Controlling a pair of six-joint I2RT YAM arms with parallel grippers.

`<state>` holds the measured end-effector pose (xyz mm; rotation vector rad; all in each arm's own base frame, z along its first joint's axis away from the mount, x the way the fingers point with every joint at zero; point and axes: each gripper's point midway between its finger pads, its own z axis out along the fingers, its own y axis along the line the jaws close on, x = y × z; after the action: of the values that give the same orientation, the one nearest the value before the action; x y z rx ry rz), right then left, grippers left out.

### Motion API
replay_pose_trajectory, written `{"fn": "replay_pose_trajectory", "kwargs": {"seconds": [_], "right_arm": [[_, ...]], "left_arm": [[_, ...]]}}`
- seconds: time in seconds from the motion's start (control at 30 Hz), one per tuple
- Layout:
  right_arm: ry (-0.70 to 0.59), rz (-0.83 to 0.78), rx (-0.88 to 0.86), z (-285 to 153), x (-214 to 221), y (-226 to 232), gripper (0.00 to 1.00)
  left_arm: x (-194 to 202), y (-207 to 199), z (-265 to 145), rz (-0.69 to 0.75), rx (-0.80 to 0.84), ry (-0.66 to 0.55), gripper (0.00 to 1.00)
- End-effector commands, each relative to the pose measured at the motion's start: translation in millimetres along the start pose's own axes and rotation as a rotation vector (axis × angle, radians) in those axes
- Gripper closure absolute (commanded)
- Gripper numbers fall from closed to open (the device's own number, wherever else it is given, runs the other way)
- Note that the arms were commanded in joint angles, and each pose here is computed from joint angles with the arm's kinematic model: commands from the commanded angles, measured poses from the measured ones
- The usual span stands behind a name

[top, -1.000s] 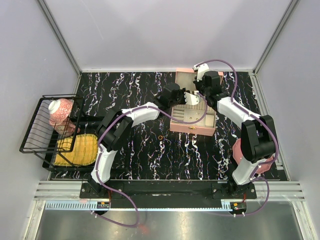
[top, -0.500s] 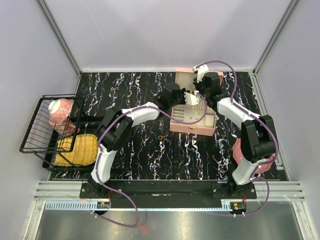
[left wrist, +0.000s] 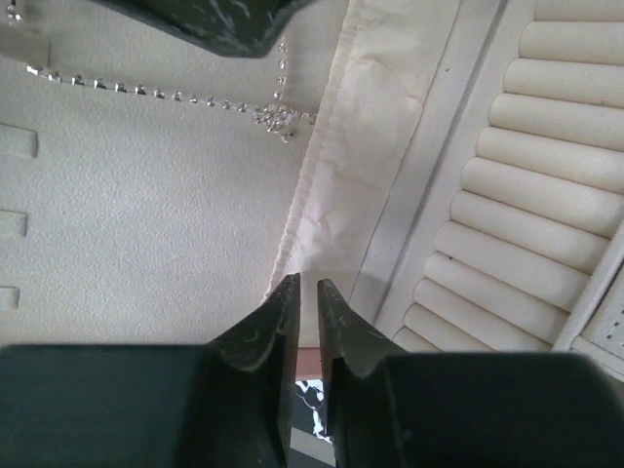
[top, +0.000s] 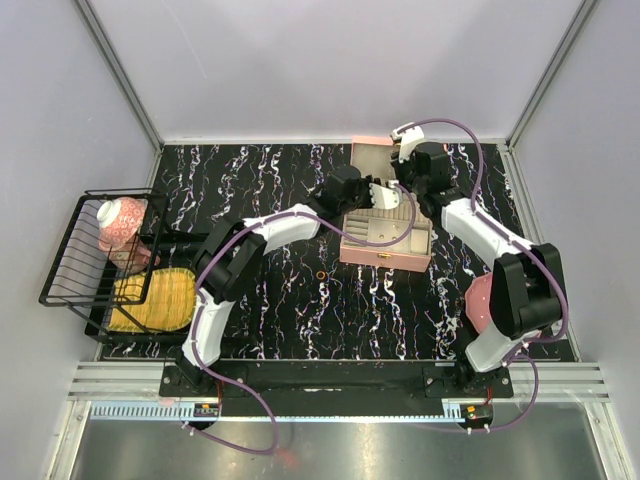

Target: Organize the mixed jewelry

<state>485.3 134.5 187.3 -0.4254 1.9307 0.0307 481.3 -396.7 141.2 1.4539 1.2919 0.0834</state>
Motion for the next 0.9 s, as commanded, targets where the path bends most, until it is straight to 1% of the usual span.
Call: {"fn": "replay_pose_trajectory", "kwargs": {"seconds": [0.0,0.07,0.13,0.17,0.2,0.27,0.3,0.33,0.43,0.47,0.5,0.53,0.57,0.63,0.67,0.73,0.77,0.83,0.87], "right_arm": [[-0.042,0.007,0.018,-24,-19,-8,0.69],[-0.043,0.006,0.021,-31,-18,-9,0.69],[-0.051,0.005,0.029,-38,-21,-11,0.69],[-0.045,0.003,0.031,-39,-18,-11,0.69],[-0.022,-0.003,0.028,-42,-12,-11,0.69],[-0.016,-0.005,0.034,-49,-11,-12,0.69],[-0.014,-0.008,0.035,-52,-11,-13,0.69],[-0.019,-0.007,0.034,-57,-12,-13,0.68],[-0.015,-0.005,0.015,-69,-13,-10,0.66],[0.008,-0.004,0.006,-73,-8,-9,0.65],[0.014,-0.003,-0.001,-76,-7,-8,0.63],[0.012,-0.005,-0.025,-81,-8,-4,0.62],[0.040,-0.009,-0.041,-85,-2,-1,0.61],[0.056,-0.016,-0.060,-93,-1,1,0.57],[0.082,-0.023,-0.067,-97,5,2,0.51],[0.110,-0.032,-0.100,-106,11,6,0.42],[0.121,-0.042,-0.117,-110,12,9,0.41],[0.159,-0.050,-0.165,-118,19,16,0.40],[0.171,-0.053,-0.178,-120,23,18,0.39]], "left_arm": [[-38,35,-16,-0.007,-0.083,-0.080,0.76],[-41,38,-19,-0.005,-0.095,-0.081,0.68],[-40,41,-21,-0.002,-0.107,-0.076,0.64],[-41,44,-24,-0.004,-0.116,-0.076,0.59],[-43,46,-26,-0.005,-0.123,-0.077,0.57],[-47,52,-32,-0.014,-0.146,-0.078,0.53],[-50,54,-34,-0.029,-0.147,-0.083,0.49],[-52,63,-41,-0.039,-0.175,-0.071,0.47],[-63,75,-59,-0.087,-0.188,-0.063,0.40],[-64,75,-64,-0.103,-0.173,-0.044,0.37],[-66,77,-69,-0.134,-0.168,-0.038,0.28],[-71,83,-80,-0.152,-0.173,-0.033,0.23],[-70,82,-86,-0.173,-0.160,-0.013,0.19],[-74,85,-106,-0.236,-0.152,0.005,0.13],[-67,78,-113,-0.251,-0.121,0.046,0.11],[-64,76,-130,-0.302,-0.107,0.072,0.06],[-57,65,-138,-0.336,-0.071,0.110,0.04],[-48,56,-154,-0.373,-0.034,0.137,0.01],[-41,45,-161,-0.394,0.003,0.168,0.01]]}}
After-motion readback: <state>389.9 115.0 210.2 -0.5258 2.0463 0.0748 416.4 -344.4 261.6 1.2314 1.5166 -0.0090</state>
